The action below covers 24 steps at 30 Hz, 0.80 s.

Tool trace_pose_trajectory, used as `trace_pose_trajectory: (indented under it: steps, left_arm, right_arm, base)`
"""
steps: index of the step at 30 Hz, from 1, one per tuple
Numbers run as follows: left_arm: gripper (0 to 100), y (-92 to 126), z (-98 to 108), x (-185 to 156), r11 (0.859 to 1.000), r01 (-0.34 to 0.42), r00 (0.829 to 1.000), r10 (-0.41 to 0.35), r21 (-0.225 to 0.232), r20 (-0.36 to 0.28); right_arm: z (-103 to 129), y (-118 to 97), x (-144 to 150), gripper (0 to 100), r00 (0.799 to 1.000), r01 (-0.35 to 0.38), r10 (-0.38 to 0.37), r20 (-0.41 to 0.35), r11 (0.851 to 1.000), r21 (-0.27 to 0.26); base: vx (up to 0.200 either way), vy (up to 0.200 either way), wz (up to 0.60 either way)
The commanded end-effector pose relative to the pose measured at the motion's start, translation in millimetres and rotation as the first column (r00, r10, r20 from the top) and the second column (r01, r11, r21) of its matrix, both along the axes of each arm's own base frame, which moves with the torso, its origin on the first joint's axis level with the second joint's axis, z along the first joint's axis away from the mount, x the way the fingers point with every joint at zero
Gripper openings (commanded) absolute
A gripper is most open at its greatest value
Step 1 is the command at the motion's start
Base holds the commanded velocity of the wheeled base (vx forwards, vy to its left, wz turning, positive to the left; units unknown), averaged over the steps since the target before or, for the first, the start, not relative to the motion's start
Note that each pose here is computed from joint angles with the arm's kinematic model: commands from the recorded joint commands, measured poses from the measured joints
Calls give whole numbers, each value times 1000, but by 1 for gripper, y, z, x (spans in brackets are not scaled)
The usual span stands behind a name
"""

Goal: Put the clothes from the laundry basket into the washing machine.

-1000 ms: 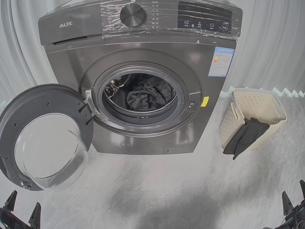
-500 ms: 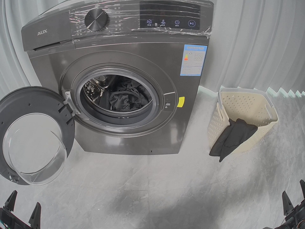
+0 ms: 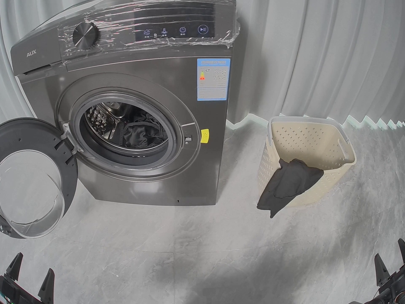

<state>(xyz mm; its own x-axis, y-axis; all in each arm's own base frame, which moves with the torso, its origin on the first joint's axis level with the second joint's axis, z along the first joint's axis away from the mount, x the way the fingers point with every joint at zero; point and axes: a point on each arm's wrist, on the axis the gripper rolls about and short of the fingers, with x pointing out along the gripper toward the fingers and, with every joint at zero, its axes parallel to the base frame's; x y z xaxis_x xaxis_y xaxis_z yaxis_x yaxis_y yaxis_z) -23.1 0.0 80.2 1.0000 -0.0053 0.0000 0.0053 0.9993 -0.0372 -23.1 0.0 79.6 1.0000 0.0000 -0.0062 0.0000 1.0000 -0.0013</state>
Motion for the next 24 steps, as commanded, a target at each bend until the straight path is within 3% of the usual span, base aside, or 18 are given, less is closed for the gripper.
trace_pose_trajectory:
  steps: [1,20,24]
  left_arm:
    - [100,0,-5,0,1000,-1,1000,1,-1,-3]
    - [100,0,-5,0,1000,1,1000,-1,-1,-3]
    - [100,0,-5,0,1000,1,1000,-1,3,-3]
  right_arm:
    - [-4,0,0,100,1000,0,0,-3,1000,0]
    - [-4,0,0,100,1000,0,0,-3,1000,0]
    - [-4,0,0,100,1000,0,0,-3,1000,0]
  base:
    - [0,-200,0]
    - [0,-200,0]
    - [0,0,0]
